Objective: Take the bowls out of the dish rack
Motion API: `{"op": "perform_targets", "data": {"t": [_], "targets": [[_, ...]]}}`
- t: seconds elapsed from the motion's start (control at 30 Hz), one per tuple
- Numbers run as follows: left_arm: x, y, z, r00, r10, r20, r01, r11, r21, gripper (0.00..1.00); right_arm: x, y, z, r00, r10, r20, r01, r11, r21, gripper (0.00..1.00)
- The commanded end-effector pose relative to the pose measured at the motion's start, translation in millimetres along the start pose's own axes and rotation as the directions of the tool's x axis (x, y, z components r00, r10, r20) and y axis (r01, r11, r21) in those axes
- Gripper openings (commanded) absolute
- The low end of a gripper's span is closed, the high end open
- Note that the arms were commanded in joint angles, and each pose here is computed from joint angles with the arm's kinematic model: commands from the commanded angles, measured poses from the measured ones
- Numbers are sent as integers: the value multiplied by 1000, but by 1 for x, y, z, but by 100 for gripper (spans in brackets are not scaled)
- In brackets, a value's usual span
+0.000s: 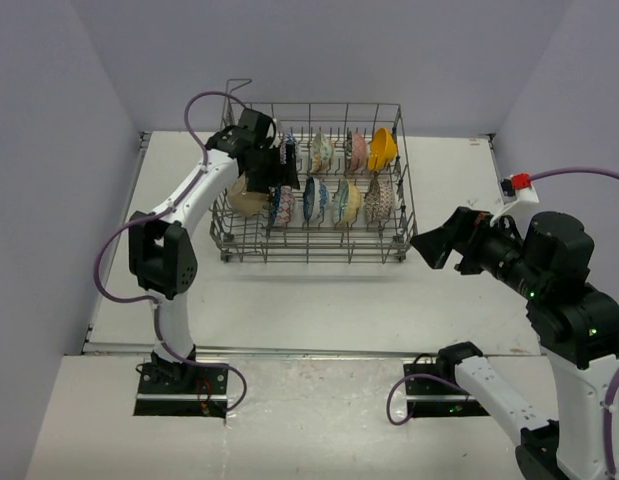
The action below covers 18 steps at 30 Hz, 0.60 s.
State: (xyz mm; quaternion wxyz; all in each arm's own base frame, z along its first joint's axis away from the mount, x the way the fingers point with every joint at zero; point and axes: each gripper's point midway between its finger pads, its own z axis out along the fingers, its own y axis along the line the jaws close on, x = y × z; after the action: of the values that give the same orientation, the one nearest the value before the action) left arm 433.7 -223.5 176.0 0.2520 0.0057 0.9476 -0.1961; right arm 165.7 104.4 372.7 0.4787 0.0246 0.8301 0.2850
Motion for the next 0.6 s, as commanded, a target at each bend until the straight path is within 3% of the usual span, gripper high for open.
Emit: {"op": "perform_targets", "data": {"t": [0.0, 0.2, 0.57], "targets": [[-4, 5, 9, 1000, -1, 23, 0, 999, 32, 85, -8, 18, -8, 1000, -1, 26, 4, 997, -80, 99], [15, -3, 27, 1000, -7, -26, 10, 992, 128, 84, -7, 23, -6, 1000, -6, 3, 6, 994, -107, 99], [12, -18, 40, 999, -40, -35, 47, 967, 249, 54, -6, 26, -4, 999, -31, -17, 28, 991, -128, 99]]}}
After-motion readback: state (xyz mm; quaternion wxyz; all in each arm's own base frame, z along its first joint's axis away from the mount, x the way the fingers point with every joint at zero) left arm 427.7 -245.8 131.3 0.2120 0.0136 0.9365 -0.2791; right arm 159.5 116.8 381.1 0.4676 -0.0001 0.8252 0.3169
